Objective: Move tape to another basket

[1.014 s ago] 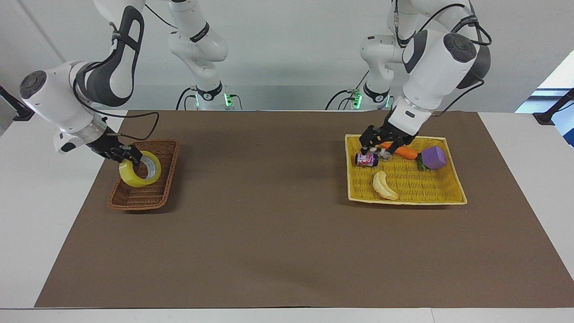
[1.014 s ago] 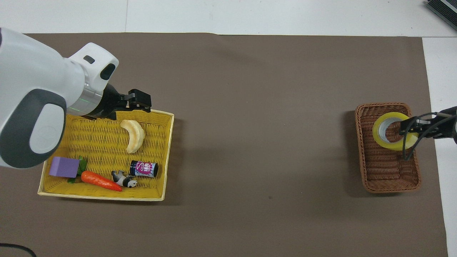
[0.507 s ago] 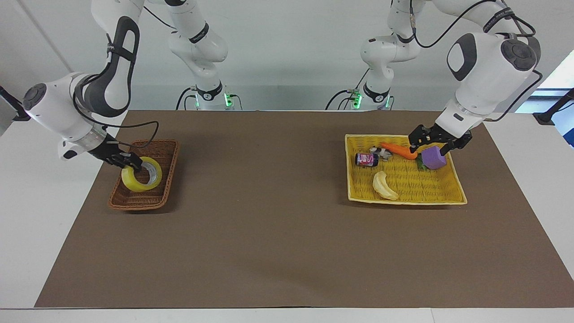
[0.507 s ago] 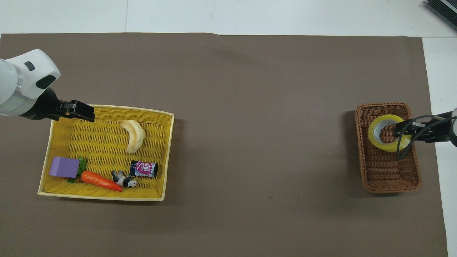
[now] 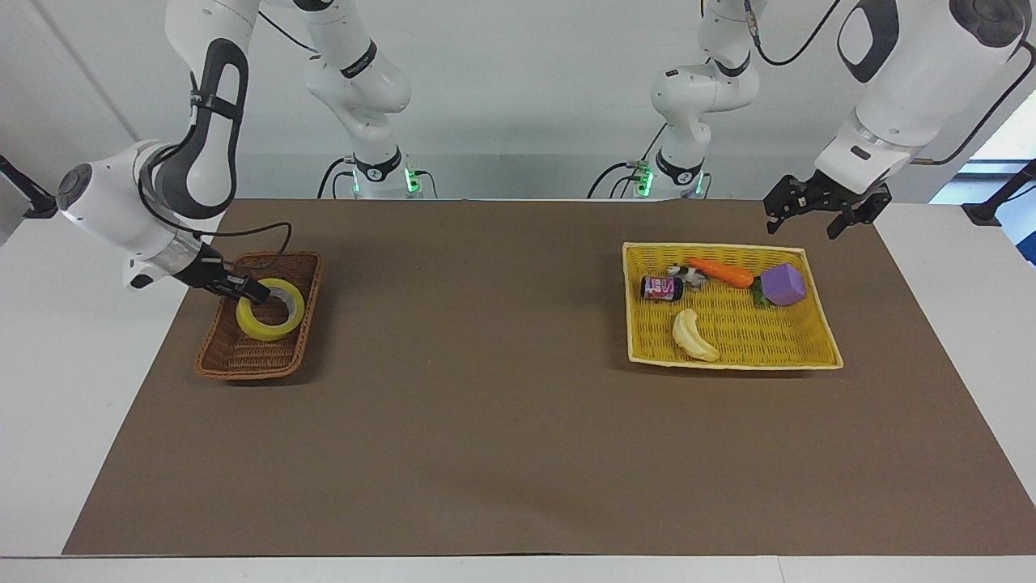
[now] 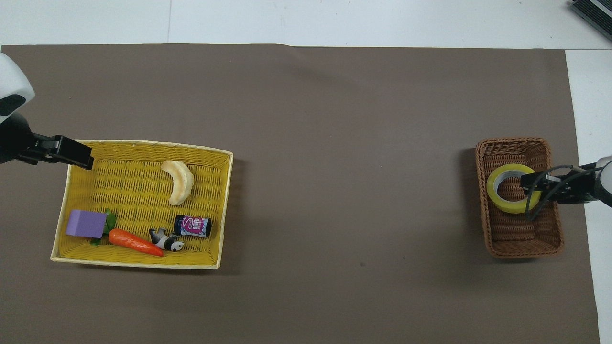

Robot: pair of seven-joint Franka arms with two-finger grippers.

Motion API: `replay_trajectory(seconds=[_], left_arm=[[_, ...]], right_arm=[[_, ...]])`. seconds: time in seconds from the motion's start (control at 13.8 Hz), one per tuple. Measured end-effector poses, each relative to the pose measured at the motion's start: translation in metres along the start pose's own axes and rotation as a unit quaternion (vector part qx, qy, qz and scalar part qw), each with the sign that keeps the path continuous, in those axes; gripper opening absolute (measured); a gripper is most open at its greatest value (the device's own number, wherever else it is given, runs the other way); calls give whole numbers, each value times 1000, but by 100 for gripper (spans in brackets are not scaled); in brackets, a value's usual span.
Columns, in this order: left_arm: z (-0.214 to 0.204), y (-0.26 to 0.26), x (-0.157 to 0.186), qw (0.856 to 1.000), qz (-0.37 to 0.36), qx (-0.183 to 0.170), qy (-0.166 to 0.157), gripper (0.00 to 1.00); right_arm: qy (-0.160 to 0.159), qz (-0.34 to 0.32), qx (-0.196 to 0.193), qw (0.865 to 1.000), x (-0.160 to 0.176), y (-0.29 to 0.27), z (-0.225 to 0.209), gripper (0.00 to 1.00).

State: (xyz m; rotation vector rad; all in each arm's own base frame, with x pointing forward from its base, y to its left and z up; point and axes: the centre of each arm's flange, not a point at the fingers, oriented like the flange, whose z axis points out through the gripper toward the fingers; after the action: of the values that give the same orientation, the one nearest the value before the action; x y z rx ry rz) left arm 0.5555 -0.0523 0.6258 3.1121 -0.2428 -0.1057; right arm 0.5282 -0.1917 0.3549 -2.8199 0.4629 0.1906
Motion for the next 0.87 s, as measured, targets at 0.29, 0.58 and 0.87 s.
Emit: replay_trajectory(seconds=[0.29,0.58,0.87], left_arm=[[-6,-9,-4,1000,-10,2,4,100],[-8,-14,-5,1000,-16,2,6,100],[-28,-11,-17,1000,-15,6,25,100]], right_arm=[[5,-1,-1,1000,1,0,-3,93],[33,-12,-3,999,9,-10,-31,100],[68,-55,-42,995,16,-38,-85,100]])
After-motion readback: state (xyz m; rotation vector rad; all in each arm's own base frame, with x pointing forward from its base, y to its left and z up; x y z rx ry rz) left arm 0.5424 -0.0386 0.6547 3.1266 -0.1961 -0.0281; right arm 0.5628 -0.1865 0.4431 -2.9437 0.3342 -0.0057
